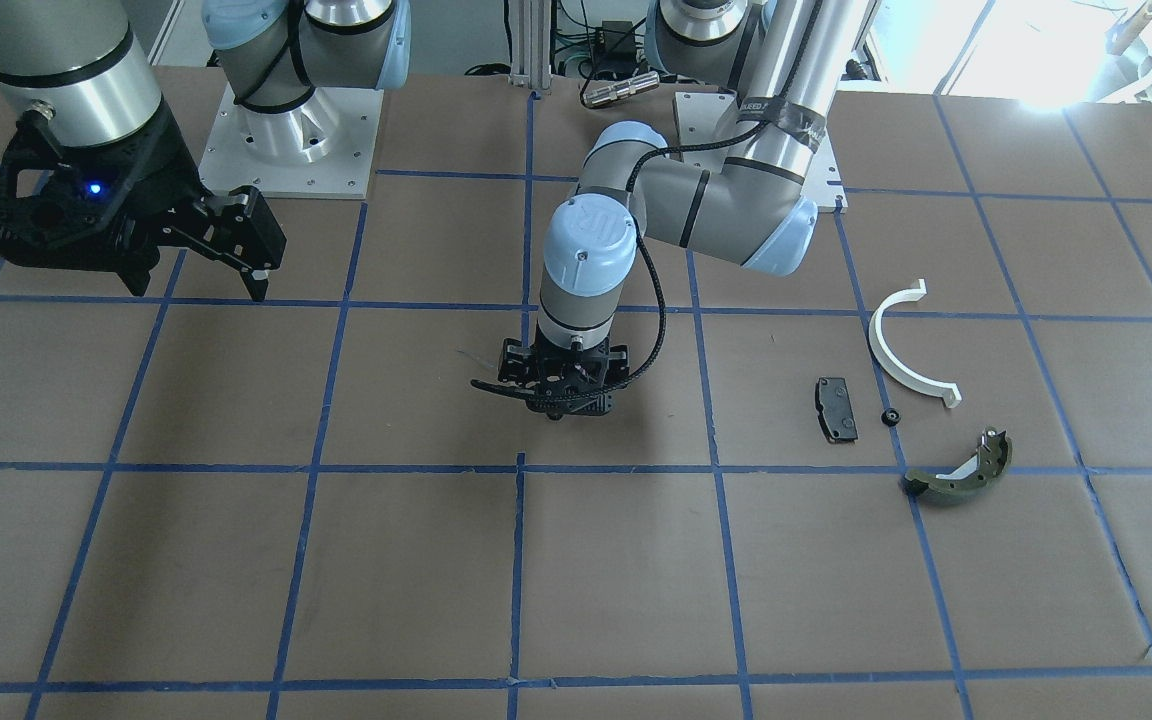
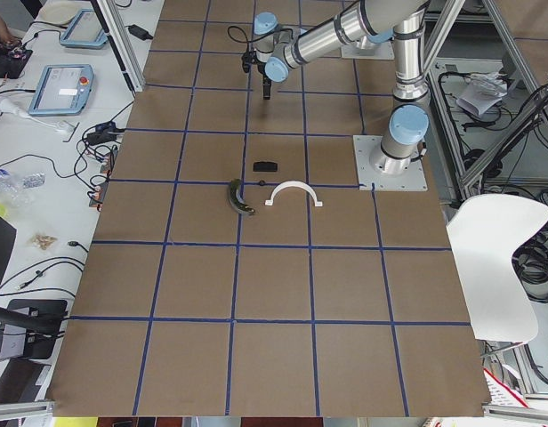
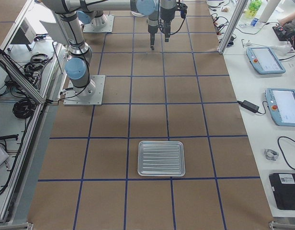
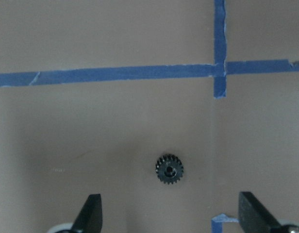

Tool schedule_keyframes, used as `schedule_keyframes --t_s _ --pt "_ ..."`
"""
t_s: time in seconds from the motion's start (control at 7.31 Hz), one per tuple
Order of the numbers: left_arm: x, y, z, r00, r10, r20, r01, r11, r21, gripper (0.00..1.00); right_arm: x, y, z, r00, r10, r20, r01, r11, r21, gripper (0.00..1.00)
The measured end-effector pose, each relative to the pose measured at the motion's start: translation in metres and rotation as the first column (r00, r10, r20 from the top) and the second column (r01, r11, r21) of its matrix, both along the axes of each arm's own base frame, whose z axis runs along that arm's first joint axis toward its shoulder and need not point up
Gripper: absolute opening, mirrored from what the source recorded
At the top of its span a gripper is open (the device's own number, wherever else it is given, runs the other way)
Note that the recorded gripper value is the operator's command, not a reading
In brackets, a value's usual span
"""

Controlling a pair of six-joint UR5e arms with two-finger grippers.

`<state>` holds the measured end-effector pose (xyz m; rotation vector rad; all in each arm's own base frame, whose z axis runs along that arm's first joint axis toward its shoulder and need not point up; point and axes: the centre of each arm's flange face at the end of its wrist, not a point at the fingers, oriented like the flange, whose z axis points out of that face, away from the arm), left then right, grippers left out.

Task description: Place bearing gear from tray to pile

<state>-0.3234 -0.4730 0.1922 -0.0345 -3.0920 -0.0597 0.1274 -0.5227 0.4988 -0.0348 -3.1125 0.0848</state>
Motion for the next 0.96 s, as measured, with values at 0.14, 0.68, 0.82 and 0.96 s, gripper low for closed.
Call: schedule_keyframes --t_s 0.14,0.68,0.82,0.96 --pt "-0.001 0.000 -0.006 1.000 0.004 0.005 -0.004 1.000 0.009 0.98 0.000 0.003 0.002 1.000 0.001 0.001 -0.001 1.000 -0.004 1.00" --pt "-0.006 0.001 -0.021 1.000 0.015 0.014 -0.016 1.000 0.025 0.85 0.000 0.008 0.004 1.000 0.001 0.001 -0.001 1.000 -0.013 1.00" --pt "-0.008 0.002 -0.024 1.000 0.024 0.013 -0.025 0.999 0.022 0.70 0.000 0.008 0.004 1.000 0.001 0.002 -0.001 1.000 -0.012 1.00" --pt "-0.010 0.001 -0.027 1.000 0.028 0.011 -0.028 0.999 0.016 0.51 0.001 0.008 0.004 1.000 0.002 0.002 -0.001 1.000 -0.012 1.00"
